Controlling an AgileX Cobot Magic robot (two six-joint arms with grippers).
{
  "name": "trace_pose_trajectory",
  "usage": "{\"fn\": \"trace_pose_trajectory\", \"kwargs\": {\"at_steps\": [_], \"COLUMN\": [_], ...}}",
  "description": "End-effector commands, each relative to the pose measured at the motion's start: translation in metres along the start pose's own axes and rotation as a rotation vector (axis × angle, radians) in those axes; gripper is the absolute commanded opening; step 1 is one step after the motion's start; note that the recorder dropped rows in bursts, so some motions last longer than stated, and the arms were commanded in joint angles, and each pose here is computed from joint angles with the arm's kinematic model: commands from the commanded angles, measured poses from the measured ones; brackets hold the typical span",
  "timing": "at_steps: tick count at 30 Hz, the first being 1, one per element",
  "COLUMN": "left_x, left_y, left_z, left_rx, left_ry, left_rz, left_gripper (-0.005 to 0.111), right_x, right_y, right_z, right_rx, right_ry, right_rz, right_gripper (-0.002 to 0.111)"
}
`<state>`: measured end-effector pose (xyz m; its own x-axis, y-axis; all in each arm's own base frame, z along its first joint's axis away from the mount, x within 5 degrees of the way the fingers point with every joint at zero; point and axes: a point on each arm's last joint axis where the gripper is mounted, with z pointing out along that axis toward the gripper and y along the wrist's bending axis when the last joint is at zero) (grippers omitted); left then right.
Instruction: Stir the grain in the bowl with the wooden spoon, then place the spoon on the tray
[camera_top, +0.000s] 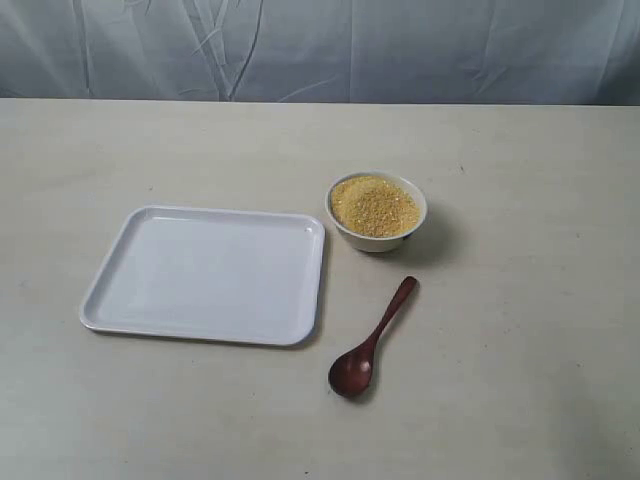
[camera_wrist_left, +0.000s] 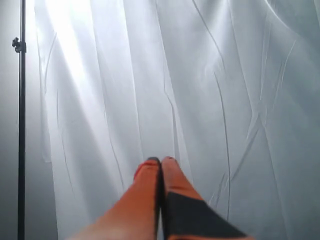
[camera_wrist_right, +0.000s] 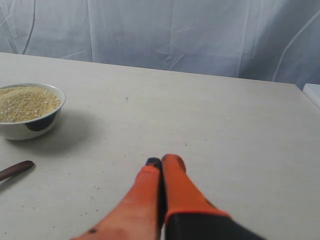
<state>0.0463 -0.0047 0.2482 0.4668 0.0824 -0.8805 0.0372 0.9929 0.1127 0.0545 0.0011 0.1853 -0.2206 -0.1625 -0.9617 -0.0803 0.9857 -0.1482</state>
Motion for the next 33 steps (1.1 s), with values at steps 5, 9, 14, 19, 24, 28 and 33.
{"fn": "trace_pose_trajectory", "kwargs": {"at_steps": [5,9,14,19,24,28,33], "left_x": [-0.022,-0.046,-0.051,-0.027,0.004,0.028,0.069], "left_y": [0.003,0.008,0.008,-0.022,-0.053,-0.103,-0.202], "left_z": [0.011,0.04,0.086,0.14,0.162,0.171,0.178], "left_rx": [0.019,0.041,0.118,0.396,0.501,0.615,0.757], "left_ry": [0.133,0.399,0.783,1.068,1.201,1.202,1.304], "left_rz": [0.007,0.065,0.066,-0.078,-0.127,-0.124,-0.016], "left_gripper": [0.0,0.0,0.0,0.0,0.0,0.0,0.0], "right_x": [0.0,0.0,0.0,0.0,0.0,0.0,0.0], "right_y": [0.0,0.0,0.0,0.0,0.0,0.0,0.0], "right_z": [0.0,0.0,0.0,0.0,0.0,0.0,0.0], "right_rx": [0.005,0.005,0.005,0.005,0.005,0.005,0.005], "right_ry": [-0.01,-0.01,-0.01,-0.01,-0.01,-0.01,-0.01], "right_rz": [0.0,0.0,0.0,0.0,0.0,0.0,0.0], "right_gripper": [0.0,0.0,0.0,0.0,0.0,0.0,0.0]}}
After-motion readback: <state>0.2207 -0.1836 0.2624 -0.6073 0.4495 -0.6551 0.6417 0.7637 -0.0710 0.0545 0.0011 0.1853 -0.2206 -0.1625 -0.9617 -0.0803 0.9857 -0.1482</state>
